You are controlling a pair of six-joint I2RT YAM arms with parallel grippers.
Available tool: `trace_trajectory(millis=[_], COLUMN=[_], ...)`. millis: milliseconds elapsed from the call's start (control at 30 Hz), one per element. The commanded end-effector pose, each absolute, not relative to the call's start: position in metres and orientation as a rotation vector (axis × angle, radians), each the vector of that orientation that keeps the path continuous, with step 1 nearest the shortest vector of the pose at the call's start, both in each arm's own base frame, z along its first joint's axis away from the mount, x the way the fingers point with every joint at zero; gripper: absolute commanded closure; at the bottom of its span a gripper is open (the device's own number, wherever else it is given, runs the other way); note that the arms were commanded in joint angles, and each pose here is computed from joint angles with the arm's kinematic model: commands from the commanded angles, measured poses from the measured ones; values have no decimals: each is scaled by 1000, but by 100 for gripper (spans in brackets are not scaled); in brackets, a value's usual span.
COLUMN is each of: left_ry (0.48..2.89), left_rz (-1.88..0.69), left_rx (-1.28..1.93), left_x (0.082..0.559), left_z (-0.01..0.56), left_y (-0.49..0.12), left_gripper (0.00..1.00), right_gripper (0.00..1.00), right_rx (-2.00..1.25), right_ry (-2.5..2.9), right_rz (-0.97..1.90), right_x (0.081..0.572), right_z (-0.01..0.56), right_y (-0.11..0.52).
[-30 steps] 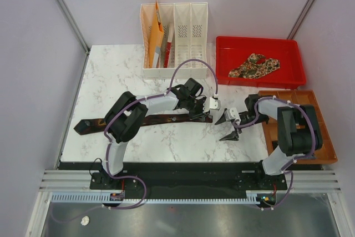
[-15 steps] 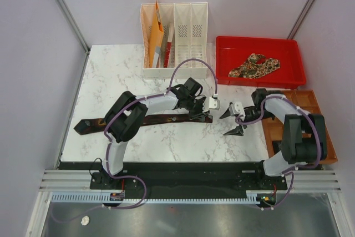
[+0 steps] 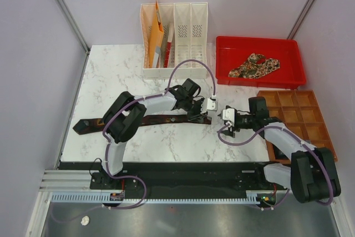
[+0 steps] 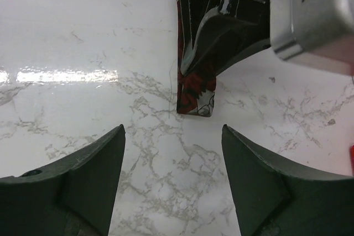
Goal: Roll the ties
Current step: Roll the tie at the center of the board.
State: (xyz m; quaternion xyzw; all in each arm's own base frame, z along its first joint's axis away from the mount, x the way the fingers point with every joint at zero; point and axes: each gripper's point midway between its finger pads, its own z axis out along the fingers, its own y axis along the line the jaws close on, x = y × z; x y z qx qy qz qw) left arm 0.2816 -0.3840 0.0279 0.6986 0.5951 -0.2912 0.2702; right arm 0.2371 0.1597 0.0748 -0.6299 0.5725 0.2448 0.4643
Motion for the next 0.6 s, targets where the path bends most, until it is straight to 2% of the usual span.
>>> trace_trajectory(millis=[0,167,267,433,533,567], left_ry=[1666,1691,1694,1706,1709,1708], left_rz=[-825,-820,-819,-825,-824,-821], left_rx=[1953,1956,1957,1963,1960,1958], left_x=[259,257,255,252,253,254], left_z=[13,8,8,4,4,4], left_y=[-364,-357,-354,-352,-353,-353], left_gripper=[98,98,98,98,98,98], right_gripper=[24,25,27,21,21,23], right_rx=[-1536,-1476,-1380,-1075,-906,-761], right_ry=[1317,1294,1452,1585,1736,1843], right_rz=[565,473,582,692,759,751], right_x=[261,278,277,266,263,271], right_z=[93,98,108,142,141,137], right_y=[179,178,179,179,175,168])
